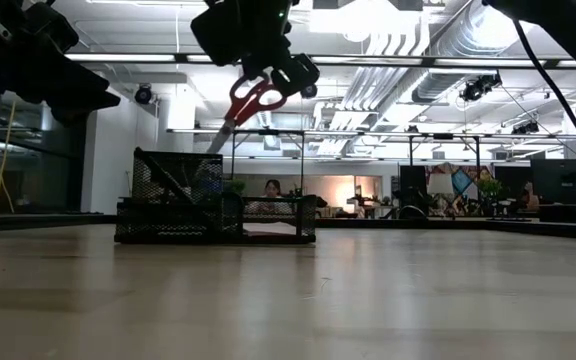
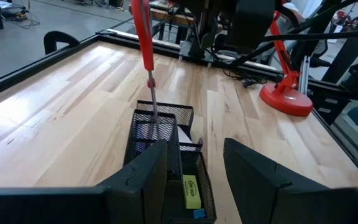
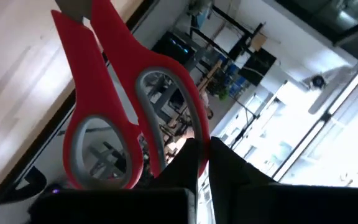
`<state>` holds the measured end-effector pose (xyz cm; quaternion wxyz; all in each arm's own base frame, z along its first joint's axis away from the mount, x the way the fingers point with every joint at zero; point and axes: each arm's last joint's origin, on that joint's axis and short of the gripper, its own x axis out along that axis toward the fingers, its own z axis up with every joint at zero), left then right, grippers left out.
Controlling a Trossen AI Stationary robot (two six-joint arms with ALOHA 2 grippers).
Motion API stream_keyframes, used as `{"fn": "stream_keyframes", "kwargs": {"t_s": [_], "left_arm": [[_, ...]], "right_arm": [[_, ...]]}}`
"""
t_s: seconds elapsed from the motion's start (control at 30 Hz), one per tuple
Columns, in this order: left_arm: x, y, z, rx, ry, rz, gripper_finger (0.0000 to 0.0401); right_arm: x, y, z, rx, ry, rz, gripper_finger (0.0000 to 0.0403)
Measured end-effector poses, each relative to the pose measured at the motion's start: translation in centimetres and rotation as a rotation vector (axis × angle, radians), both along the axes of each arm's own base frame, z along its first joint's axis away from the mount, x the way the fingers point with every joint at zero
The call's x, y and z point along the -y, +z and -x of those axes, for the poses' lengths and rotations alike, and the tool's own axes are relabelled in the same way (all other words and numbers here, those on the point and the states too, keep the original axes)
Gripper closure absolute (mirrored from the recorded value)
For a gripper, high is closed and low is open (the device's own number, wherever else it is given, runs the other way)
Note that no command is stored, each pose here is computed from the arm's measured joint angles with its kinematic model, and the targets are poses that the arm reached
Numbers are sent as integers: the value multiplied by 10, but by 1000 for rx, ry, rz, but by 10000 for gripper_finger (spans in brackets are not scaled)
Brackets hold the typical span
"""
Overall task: Pick and place office supplies into organizer
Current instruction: Put the red scissors into the black desk organizer
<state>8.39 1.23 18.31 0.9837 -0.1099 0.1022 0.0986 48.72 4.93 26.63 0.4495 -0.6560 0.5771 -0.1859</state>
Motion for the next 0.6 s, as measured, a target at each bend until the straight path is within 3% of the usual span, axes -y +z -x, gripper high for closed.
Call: {"fn": "stream_keyframes", "kwargs": {"t_s": [0.27, 0.6], "left_arm": [[0, 0, 0, -1, -2, -6, 256], [0, -1, 0, -8, -4, -4, 256]], "right_arm": [[-2, -7, -12, 26, 42, -35, 401], [-1, -45, -28, -149, 59, 62, 402]]}}
